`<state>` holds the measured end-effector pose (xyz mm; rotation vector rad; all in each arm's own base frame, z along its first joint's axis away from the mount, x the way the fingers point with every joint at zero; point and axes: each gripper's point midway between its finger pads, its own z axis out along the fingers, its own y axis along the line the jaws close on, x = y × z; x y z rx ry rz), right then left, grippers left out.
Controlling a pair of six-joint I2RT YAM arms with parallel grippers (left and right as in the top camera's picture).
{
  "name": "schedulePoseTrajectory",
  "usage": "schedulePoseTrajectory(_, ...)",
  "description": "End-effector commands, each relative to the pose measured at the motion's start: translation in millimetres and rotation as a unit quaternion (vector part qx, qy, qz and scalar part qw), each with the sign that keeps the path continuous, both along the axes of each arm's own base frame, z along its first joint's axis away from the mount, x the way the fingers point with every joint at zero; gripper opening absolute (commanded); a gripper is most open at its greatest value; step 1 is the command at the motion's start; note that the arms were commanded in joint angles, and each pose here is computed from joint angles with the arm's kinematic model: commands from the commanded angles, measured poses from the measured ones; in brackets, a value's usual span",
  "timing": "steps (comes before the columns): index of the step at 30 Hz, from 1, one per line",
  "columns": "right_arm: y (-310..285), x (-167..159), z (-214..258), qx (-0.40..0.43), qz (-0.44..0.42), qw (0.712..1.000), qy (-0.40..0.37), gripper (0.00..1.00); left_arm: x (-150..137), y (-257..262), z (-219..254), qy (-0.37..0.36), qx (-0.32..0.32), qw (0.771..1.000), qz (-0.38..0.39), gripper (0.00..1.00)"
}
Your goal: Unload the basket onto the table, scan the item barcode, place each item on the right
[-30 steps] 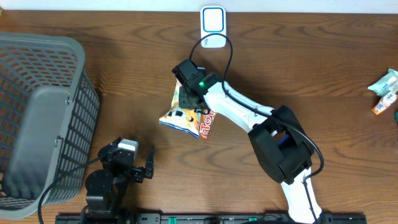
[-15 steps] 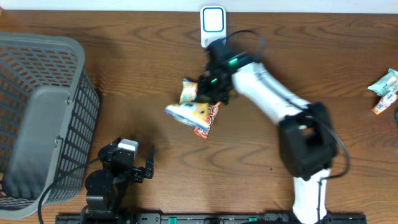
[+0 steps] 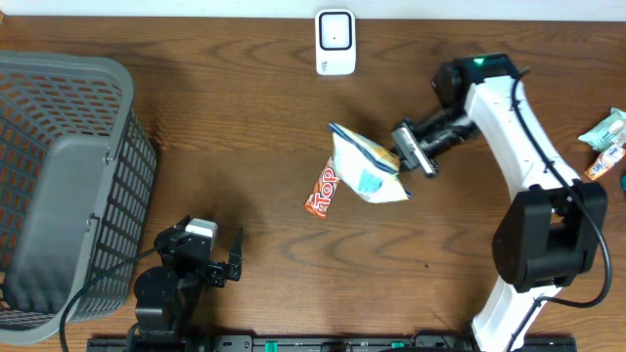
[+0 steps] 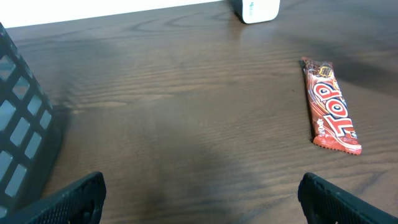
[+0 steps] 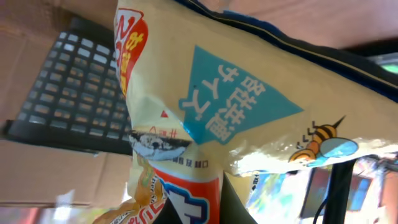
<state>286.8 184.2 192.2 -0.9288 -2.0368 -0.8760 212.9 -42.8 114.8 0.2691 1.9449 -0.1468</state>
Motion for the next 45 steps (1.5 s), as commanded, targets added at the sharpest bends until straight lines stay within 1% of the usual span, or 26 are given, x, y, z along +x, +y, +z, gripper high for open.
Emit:
schedulePoseTrajectory(1,-1.0,6.9,12.0,0.03,-0.022,0.999,-0.001,0.01,-2.0,0.2,-9.4,0.012,0.008,1.0,-0.003,0.98)
schedulePoseTrajectory(7,-1.3,8.3,13.5,0.035,-0.026,0.999,-0.002,0.02,-2.0,0.2,-9.4,0.012,0.008,1.0,-0.003,0.98)
schedulePoseTrajectory(9,-2.0,6.6,10.8,0.042,0.004,0.998,-0.044,0.01,-2.0,0.2,-9.4,0.012,0.008,1.0,-0.003,0.98)
schedulePoseTrajectory(11,-0.6,7.5,12.3,0.077,0.05,0.988,-0.126,0.01,-2.0,0.2,-9.4,0.012,0.008,1.0,-0.003,0.98)
schedulePoseTrajectory(13,3.1,12.7,17.9,0.131,0.093,0.96,-0.23,0.01,-2.0,0.2,-9.4,0.012,0.008,1.0,-0.003,0.98)
schedulePoseTrajectory(15,5.1,15.8,24.4,0.176,0.126,0.922,-0.32,0.01,-2.0,0.2,-9.4,0.012,0.008,1.0,-0.003,0.99)
schedulePoseTrajectory(18,3.7,13.8,25.3,0.193,0.157,0.894,-0.372,0.01,-2.0,0.2,-9.4,0.012,0.008,1.0,-0.003,0.98)
schedulePoseTrajectory(20,3.3,19.3,21.0,0.196,0.182,0.866,-0.422,0.01,-2.0,0.2,-9.4,0.012,0.008,1.0,-0.003,0.98)
schedulePoseTrajectory(21,1.7,24.4,14.4,0.188,0.205,0.846,-0.454,0.01,-2.0,0.2,-9.4,0.012,0.008,1.0,-0.003,0.98)
schedulePoseTrajectory(23,-8.1,37.7,-13.7,0.134,0.292,0.792,-0.519,0.01,-2.0,0.2,-9.4,0.012,0.008,1.0,-0.003,0.99)
schedulePoseTrajectory(24,-16.2,44.5,-31.8,0.093,0.34,0.769,-0.533,0.02,-2.0,0.2,-9.4,0.012,0.008,1.0,-0.003,0.98)
schedulePoseTrajectory(25,-27.8,53.5,-53.9,0.034,0.386,0.753,-0.532,0.02,-2.0,0.2,-9.4,0.012,0.008,1.0,-0.003,0.98)
schedulePoseTrajectory(27,-46.9,69.4,-88.2,-0.075,0.428,0.743,-0.509,0.01,-2.0,0.2,-9.4,0.012,0.008,1.0,-0.002,0.99)
schedulePoseTrajectory(29,-56.5,83.7,-110.9,-0.151,0.444,0.728,-0.5,0.04,-2.0,0.2,-9.4,0.012,0.008,1.0,-0.003,0.98)
schedulePoseTrajectory(31,-58.7,91.2,-128.3,-0.193,0.467,0.701,-0.504,0.02,-2.0,0.2,-9.4,0.012,0.008,1.0,-0.003,0.98)
schedulePoseTrajectory(33,-56.2,93.3,-137.8,-0.21,0.48,0.684,-0.508,0.02,-2.0,0.2,-9.4,0.012,0.008,1.0,-0.003,0.98)
schedulePoseTrajectory(34,-53.5,92.8,-140.1,-0.212,0.485,0.679,-0.509,0.05,-2.0,0.2,-9.4,0.012,0.008,1.0,-0.002,0.98)
schedulePoseTrajectory(35,-51.5,93.1,-139.9,-0.212,0.487,0.676,-0.511,0.15,-2.0,0.2,-9.4,0.012,0.008,1.0,-0.003,0.98)
schedulePoseTrajectory(36,-51.4,94.8,-138.9,-0.217,0.489,0.672,-0.512,0.27,-2.0,0.2,-9.4,0.012,0.008,1.0,-0.003,0.98)
schedulePoseTrajectory(38,-55.6,101.5,-126.5,-0.236,0.491,0.662,-0.515,0.99,-2.0,0.2,-9.4,0.012,0.008,1.0,-0.003,0.99)
schedulePoseTrajectory(40,-55.0,105.8,-106.6,-0.241,0.489,0.657,-0.522,0.99,-2.0,0.2,-9.4,0.012,0.008,1.0,-0.002,0.98)
schedulePoseTrajectory(42,-51.4,110.1,-84.7,-0.245,0.474,0.657,-0.532,0.99,-2.0,0.2,-9.4,0.012,0.008,1.0,-0.003,0.98)
schedulePoseTrajectory(45,-30.4,107.1,-63.5,-0.219,0.464,0.654,-0.557,0.99,-2.0,0.2,-9.4,0.012,0.008,1.0,-0.003,0.98)
